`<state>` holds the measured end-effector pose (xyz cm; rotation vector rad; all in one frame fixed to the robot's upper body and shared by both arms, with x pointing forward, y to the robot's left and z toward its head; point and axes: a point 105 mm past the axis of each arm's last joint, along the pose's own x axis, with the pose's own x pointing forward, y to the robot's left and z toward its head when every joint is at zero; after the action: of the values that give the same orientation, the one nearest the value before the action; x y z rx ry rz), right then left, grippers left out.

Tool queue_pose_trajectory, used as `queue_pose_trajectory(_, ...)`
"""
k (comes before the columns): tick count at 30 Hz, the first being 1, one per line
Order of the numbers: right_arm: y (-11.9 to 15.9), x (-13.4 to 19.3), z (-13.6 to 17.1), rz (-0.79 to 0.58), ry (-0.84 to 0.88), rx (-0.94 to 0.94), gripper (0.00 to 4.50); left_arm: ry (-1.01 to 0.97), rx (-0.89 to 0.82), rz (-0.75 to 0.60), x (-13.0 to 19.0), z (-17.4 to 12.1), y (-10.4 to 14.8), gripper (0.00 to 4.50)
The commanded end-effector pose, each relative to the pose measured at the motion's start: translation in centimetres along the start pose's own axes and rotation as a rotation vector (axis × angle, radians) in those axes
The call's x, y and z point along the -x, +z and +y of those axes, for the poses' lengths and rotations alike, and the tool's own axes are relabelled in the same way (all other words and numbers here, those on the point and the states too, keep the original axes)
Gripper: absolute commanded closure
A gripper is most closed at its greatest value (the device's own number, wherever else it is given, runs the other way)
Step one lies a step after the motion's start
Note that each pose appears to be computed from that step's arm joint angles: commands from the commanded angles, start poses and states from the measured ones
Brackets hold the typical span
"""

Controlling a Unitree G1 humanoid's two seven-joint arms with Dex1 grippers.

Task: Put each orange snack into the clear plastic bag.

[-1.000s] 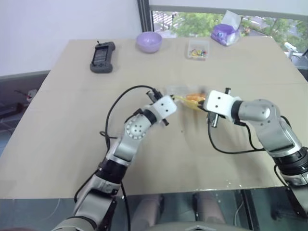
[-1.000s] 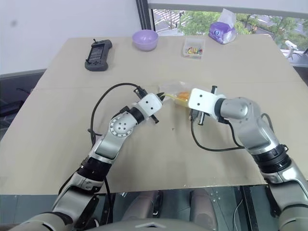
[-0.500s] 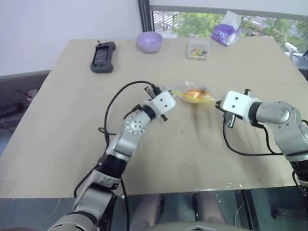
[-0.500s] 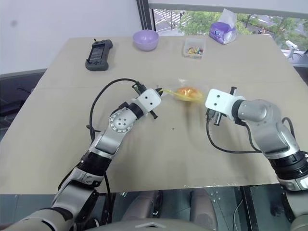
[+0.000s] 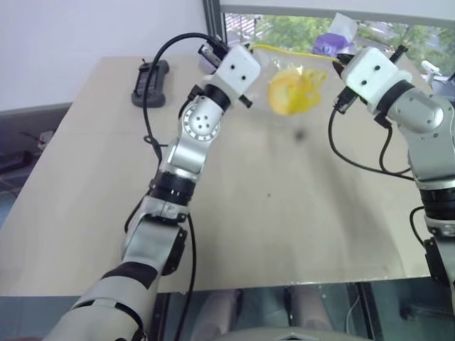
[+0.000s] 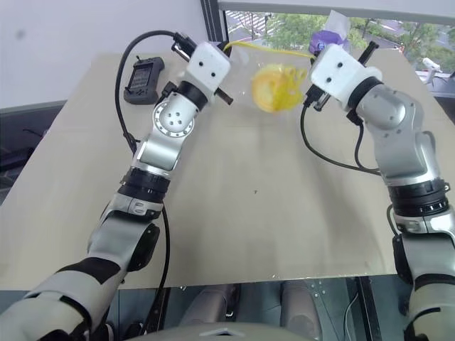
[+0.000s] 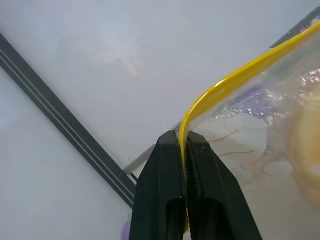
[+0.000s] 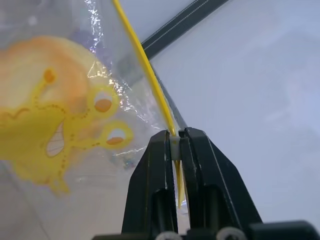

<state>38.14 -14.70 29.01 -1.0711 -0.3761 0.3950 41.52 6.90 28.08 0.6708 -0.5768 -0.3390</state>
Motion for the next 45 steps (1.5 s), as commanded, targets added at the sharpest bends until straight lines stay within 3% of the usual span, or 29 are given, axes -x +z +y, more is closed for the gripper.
queue_pose_trajectory(1, -0.5, 1.4, 1.3, 0.019, 0.098, -0.024, 4.32, -0.098, 0.024, 0.049, 2.2, -1.4, -1.3, 4.5)
queue_pose_trajectory(8, -1.6, 5.7, 10.0, 0.124, 0.561, -0.172, 4.32, -0.525, 0.034, 0.183, 9.9, -8.5, -3.6, 4.5)
queue_pose_trajectory(13, -1.5, 6.9, 11.1, 0.146, 0.643, -0.248, 4.38, -0.605, 0.087, 0.263, 12.3, -9.6, -4.1, 2.75)
queue_pose_trajectory(15, -1.4, 7.4, 11.4, 0.145, 0.681, -0.241, 3.68, -0.63, 0.039, 0.288, 12.9, -9.6, -4.6, 1.86)
queue_pose_trajectory(16, -1.2, 7.7, 11.5, 0.136, 0.702, -0.261, 3.52, -0.64, 0.013, 0.292, 13.1, -9.5, -4.8, 1.64)
queue_pose_trajectory(19, -1.9, 8.4, 11.5, 0.184, 0.737, -0.255, 2.12, -0.674, 0.001, 0.313, 13.9, -9.3, -5.3, 0.29)
queue_pose_trajectory(22, -2.6, 10.0, 11.8, 0.234, 0.812, -0.308, 0.79, -0.727, 0.035, 0.329, 15.1, -9.0, -5.4, 0.27)
queue_pose_trajectory(24, -3.3, 10.8, 11.1, 0.268, 0.804, -0.351, 0.79, -0.736, 0.103, 0.336, 15.6, -8.4, -5.1, 0.27)
queue_pose_trajectory(31, -8.1, 15.6, 6.9, 0.355, 0.581, -0.618, 0.79, -0.552, 0.62, 0.47, 18.7, -1.6, -5.6, 0.27)
queue_pose_trajectory(37, -9.1, 18.7, 4.3, 0.307, 0.452, -0.797, 0.79, -0.507, 0.64, 0.6, 22.4, 0.9, -8.1, 0.27)
queue_pose_trajectory(45, -8.3, 20.5, 3.5, 0.171, 0.405, -0.883, 0.79, -0.501, 0.64, 0.569, 23.4, 1.7, -7.9, 0.27)
